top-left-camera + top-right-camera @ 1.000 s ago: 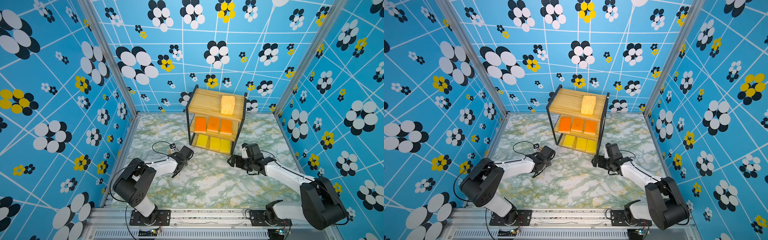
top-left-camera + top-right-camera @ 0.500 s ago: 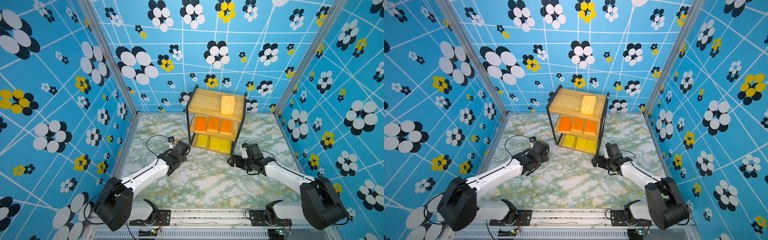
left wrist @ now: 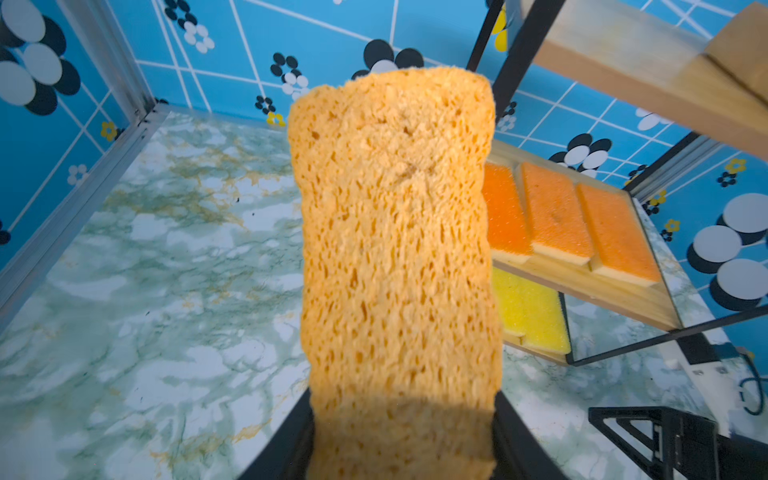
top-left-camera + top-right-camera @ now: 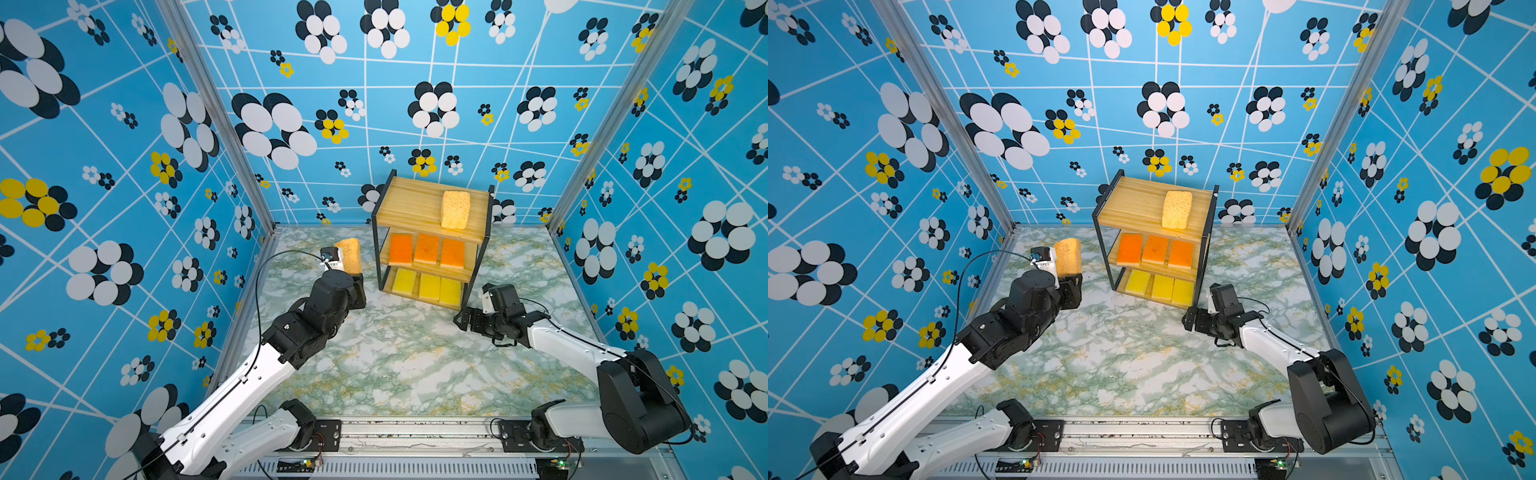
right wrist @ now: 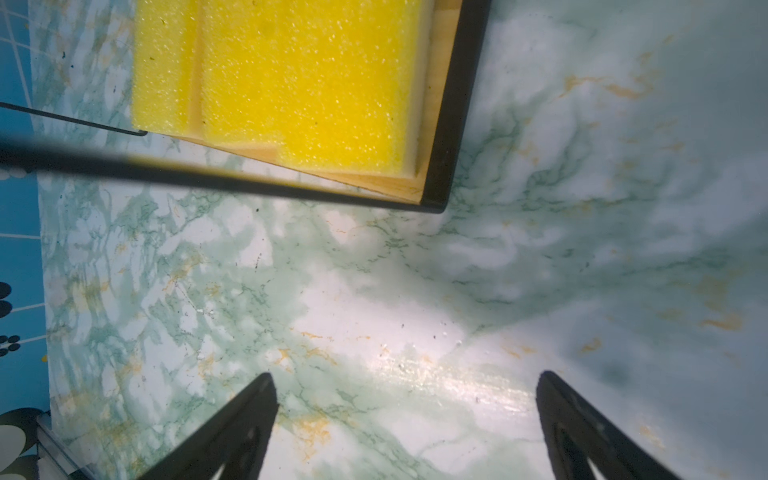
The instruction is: Place and organize the cleaning sponges onto the shelf
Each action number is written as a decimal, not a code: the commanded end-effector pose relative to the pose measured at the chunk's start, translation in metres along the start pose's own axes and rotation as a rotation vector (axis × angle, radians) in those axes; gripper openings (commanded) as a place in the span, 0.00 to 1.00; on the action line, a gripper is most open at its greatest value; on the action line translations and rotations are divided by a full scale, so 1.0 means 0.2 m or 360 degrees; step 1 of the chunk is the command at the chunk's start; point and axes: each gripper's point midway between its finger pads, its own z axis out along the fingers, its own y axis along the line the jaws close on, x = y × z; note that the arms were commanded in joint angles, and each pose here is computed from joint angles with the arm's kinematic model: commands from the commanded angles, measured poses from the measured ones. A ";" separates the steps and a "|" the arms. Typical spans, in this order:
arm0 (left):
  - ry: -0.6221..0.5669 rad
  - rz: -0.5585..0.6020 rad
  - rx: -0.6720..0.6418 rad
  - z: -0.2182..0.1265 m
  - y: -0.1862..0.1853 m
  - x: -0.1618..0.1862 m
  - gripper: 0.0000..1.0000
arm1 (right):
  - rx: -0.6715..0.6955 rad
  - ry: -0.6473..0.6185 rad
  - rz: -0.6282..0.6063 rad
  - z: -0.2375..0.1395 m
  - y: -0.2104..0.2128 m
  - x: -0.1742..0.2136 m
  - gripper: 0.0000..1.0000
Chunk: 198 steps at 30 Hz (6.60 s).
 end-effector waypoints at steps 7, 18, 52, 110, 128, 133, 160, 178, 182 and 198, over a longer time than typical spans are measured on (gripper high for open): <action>-0.0264 0.0239 0.0308 -0.12 -0.28 -0.40 0.35 | 0.0013 -0.0029 -0.0010 -0.03 0.00 -0.03 0.99; -0.0337 0.0413 0.0554 -0.10 -0.63 -0.63 0.35 | 0.0022 -0.0057 -0.0008 -0.06 -0.02 -0.01 0.99; -0.0141 0.0658 0.0257 0.52 -0.80 -0.58 0.40 | 0.0022 -0.0101 0.0079 -0.09 -0.09 0.10 0.99; 0.0033 0.0570 0.0218 0.62 -0.72 -0.46 0.64 | 0.0022 -0.0097 0.0077 -0.08 -0.09 0.10 0.99; 0.0016 0.0581 0.0227 0.60 -0.72 -0.46 0.85 | 0.0024 -0.0100 0.0078 -0.09 -0.08 0.10 0.99; -0.0008 0.0593 0.0242 0.57 -0.72 -0.46 0.99 | 0.0016 -0.0113 0.0064 -0.11 -0.07 0.08 0.99; -0.0173 0.0595 0.0376 0.14 -0.73 -0.54 0.99 | 0.0152 -0.0149 -0.0321 -0.52 0.04 -0.08 0.99; -0.0262 0.0583 -0.0112 -0.04 -0.17 -0.45 0.99 | 0.0320 -0.0483 -0.0404 -0.74 0.01 -0.44 0.99; -0.0262 0.0606 -0.0214 -0.01 -0.07 -0.39 0.99 | 0.0296 -0.0567 -0.0313 -0.75 -0.06 -0.54 0.99; -0.0204 0.0723 -0.0345 0.12 0.20 -0.14 0.99 | 0.0376 -0.0796 -0.0203 -0.75 -0.29 -0.74 0.99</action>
